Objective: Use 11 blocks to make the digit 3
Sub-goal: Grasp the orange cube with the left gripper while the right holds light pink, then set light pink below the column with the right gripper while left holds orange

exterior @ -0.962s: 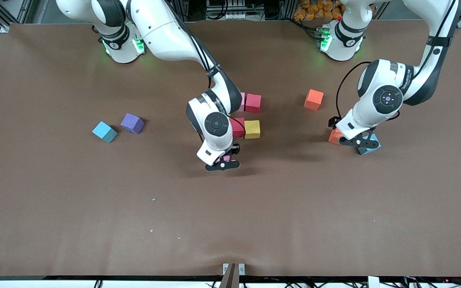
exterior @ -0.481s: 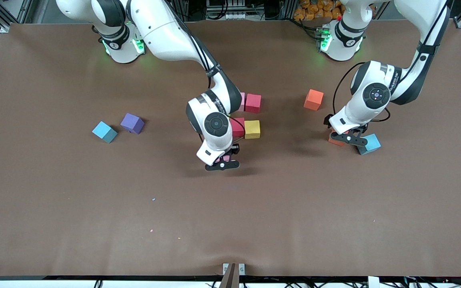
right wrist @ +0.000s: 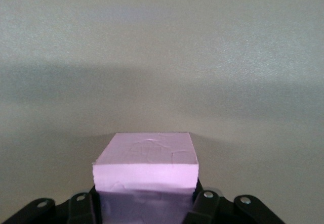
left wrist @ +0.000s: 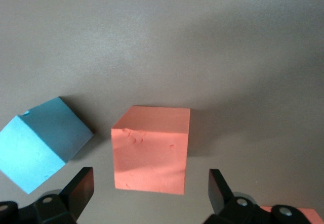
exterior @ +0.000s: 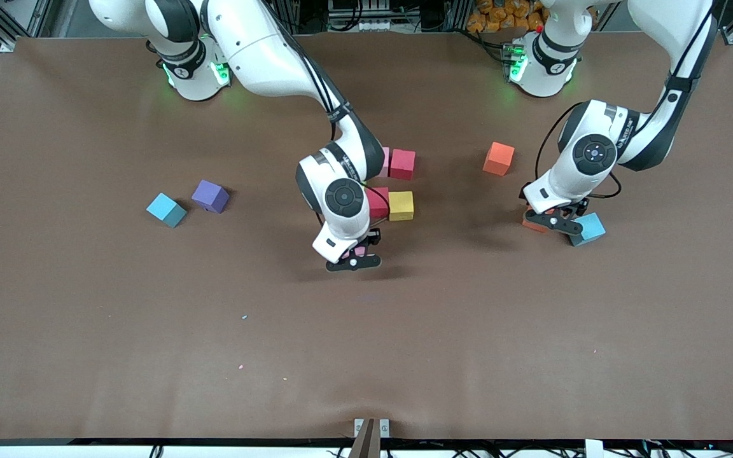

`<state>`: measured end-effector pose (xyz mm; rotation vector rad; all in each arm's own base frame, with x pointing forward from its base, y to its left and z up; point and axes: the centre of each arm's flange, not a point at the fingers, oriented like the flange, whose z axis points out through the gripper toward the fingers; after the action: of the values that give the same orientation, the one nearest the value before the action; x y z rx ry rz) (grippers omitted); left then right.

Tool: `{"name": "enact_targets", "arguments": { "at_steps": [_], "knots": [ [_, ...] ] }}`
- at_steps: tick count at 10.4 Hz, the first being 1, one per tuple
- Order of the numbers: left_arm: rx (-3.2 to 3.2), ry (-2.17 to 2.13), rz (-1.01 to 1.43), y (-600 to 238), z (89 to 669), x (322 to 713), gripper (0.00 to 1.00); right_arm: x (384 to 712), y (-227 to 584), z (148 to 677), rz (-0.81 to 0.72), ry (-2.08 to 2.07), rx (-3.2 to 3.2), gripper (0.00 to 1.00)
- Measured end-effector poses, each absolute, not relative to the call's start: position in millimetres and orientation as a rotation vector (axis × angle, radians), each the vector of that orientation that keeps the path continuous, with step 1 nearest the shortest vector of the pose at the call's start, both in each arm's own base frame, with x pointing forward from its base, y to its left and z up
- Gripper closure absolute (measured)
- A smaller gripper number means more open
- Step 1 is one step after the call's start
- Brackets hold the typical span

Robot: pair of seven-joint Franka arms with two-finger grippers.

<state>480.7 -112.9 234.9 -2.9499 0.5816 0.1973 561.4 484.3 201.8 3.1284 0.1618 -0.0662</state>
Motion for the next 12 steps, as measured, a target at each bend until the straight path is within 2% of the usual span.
{"name": "enact_targets", "arguments": {
  "at_steps": [4, 5, 7, 12],
  "knots": [
    [-2.928, 0.621, 0.195, -104, 224, 483, 0.0, 561, 484, 202, -0.069, 0.159, 3.127, 0.39],
    [-2.929, 0.614, 0.198, -100, 222, 483, 0.0, 560, 484, 200, -0.078, 0.158, 3.124, 0.29],
    [-2.934, 0.612, 0.2, -97, 219, 483, 0.0, 557, 484, 198, -0.086, 0.157, 3.119, 0.02],
    [-2.974, 0.625, 0.169, -100, 200, 481, 0.0, 585, 468, 281, 0.072, 0.1, 3.174, 0.0]
  ]
}}
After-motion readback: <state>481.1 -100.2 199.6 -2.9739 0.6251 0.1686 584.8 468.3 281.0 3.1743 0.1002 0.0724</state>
